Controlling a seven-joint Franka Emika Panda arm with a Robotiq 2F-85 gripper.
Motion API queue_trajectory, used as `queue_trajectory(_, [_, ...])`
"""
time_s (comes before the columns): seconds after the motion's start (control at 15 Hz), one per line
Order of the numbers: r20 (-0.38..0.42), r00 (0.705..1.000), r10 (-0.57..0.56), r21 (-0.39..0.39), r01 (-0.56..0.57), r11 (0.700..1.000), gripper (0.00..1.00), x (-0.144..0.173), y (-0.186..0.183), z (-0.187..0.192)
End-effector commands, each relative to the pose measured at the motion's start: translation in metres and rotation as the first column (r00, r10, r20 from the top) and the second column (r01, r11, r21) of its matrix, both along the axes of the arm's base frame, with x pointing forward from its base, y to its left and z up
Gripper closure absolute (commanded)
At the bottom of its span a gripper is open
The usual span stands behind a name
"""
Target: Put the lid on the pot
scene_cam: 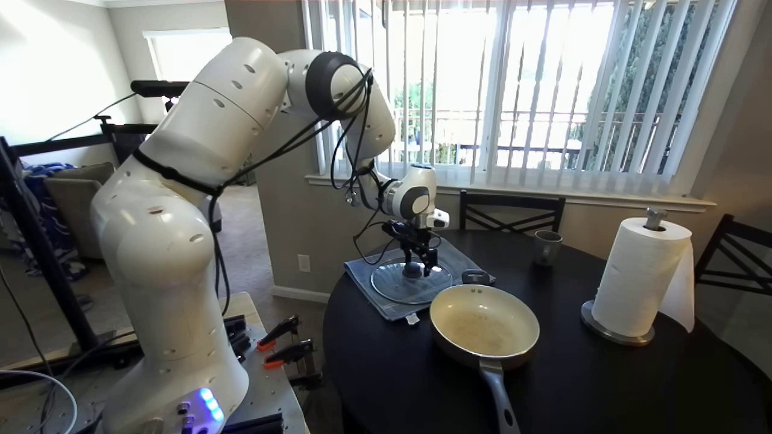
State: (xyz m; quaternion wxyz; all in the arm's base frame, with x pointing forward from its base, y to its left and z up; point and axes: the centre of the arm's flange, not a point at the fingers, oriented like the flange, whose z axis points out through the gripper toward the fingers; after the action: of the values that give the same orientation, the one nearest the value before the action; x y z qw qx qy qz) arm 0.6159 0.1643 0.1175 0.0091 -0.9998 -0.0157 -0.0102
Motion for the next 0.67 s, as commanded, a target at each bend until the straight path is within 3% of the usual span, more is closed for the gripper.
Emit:
queue_trajectory(0.0, [-0.017, 1.0, 0.015, 0.02, -0.014, 1.0, 0.0, 0.0051, 0.0015, 0.0014])
queue_trajectory(0.33, [-0.071, 0.997, 0.039, 0.011, -0.038, 0.999, 0.0, 0.0026, 0.0053, -0.0004])
queue_trajectory(0.6, [-0.064, 0.997, 0.037, 0.011, -0.036, 0.999, 0.0, 0.0045, 0.0067, 0.0019])
